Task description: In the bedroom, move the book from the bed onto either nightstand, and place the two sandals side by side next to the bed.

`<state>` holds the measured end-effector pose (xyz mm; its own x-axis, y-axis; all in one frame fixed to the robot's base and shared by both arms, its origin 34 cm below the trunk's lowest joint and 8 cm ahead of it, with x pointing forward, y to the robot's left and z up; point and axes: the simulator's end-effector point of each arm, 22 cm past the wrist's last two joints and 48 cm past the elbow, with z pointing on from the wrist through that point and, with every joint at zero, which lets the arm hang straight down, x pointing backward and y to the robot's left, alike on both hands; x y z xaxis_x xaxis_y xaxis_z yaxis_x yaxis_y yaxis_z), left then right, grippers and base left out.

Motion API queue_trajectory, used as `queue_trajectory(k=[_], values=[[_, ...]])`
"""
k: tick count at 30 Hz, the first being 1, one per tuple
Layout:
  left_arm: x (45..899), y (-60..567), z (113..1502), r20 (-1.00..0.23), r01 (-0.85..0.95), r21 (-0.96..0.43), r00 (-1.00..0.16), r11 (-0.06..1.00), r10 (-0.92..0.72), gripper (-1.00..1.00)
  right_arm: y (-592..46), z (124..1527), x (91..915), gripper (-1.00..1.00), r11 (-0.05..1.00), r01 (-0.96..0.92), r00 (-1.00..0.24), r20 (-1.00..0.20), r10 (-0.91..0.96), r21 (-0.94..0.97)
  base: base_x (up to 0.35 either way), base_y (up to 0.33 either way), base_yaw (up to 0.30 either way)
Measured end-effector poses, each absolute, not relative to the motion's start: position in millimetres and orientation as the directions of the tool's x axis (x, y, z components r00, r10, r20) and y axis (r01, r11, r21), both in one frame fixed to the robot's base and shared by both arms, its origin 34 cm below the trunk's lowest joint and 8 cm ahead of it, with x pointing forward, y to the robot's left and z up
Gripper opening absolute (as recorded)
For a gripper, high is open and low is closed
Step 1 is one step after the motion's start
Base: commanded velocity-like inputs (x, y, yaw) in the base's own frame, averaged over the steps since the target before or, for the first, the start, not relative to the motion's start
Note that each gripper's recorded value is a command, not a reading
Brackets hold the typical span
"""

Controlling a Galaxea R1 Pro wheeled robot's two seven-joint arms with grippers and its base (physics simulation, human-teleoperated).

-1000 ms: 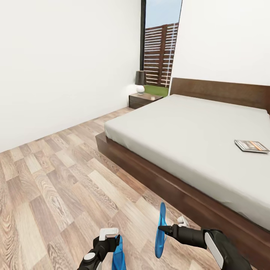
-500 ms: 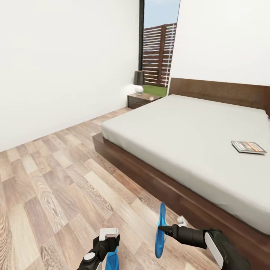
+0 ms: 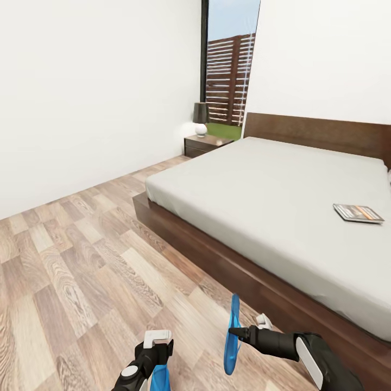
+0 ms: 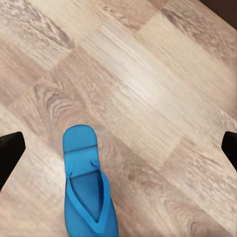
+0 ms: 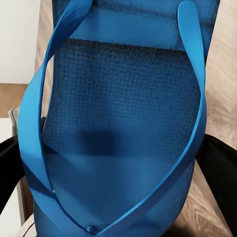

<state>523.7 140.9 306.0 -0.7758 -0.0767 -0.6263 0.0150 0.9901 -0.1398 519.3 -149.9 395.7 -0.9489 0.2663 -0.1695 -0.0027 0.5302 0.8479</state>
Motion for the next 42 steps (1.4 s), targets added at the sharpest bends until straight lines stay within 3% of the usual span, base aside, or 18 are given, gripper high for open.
queue_trajectory(k=[12, 26, 42], values=[[524, 141, 306, -0.627, 0.014, -0.141, -0.775, 0.990, -0.079, 1.00, -146, 396, 519, -1.00, 0.527, -0.006, -0.949, -0.170, 0.265, 0.850, -0.137, 0.000, 0.014], [521, 141, 303, -0.620, 0.013, -0.141, -0.781, 0.990, -0.078, 1.00, -146, 392, 518, -1.00, 0.527, 0.002, -0.951, -0.162, 0.265, 0.850, -0.002, 0.000, 0.209], [517, 141, 286, -0.617, 0.013, -0.141, -0.783, 0.990, -0.078, 1.00, -146, 376, 513, -1.00, 0.528, 0.002, -0.951, -0.162, 0.264, 0.849, 0.000, 0.000, 0.006]])
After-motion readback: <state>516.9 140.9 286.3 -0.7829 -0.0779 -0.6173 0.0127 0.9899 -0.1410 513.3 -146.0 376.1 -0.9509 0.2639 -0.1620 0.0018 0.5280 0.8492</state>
